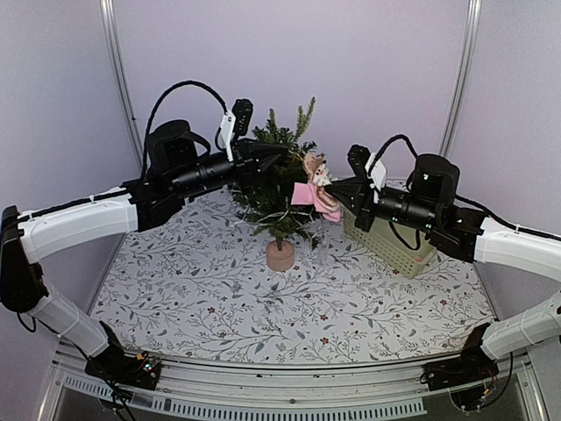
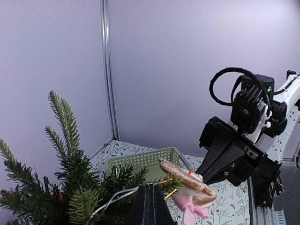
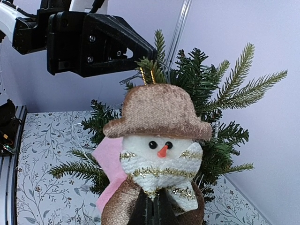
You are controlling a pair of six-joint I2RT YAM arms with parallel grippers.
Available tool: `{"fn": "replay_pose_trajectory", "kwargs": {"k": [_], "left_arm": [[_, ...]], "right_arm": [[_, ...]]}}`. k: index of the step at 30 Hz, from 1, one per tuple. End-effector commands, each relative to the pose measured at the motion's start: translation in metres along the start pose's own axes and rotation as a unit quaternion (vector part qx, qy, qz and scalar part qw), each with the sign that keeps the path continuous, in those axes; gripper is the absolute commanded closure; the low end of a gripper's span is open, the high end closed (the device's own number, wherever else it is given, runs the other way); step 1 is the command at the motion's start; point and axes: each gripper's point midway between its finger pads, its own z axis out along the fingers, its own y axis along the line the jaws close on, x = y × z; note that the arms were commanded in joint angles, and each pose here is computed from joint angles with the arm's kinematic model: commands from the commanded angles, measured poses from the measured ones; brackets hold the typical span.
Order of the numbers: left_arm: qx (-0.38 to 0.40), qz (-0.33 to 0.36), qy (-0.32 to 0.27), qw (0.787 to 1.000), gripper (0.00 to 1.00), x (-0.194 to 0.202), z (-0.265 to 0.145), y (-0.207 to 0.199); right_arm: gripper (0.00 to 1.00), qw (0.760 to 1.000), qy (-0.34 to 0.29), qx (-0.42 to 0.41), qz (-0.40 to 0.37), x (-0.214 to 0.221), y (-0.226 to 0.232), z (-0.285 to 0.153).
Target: Decorate the small christmas tree
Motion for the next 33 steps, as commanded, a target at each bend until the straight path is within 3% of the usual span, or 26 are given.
{"fn": "replay_pose_trajectory", "kwargs": {"k": [1,8,33], "left_arm": [[-0.005,0.000,0.008,1.000,1.00,0.000,0.003,0.001],[-0.010,0.006,0.022,1.000,1.00,0.008,-0.001,0.001],[-0.007,0.013,0.008,1.000,1.00,-0.005,0.007,-0.006]], "right_arm": [[1.00,1.000,-0.005,0.003,-0.003,-0.010,-0.005,0.002],[1.00,1.000,-0.008,-0.027,-0.002,-0.012,0.006,0.002],[1.00,0.999,0.046,0.012,0.014,0.016,-0.002,-0.006]]}}
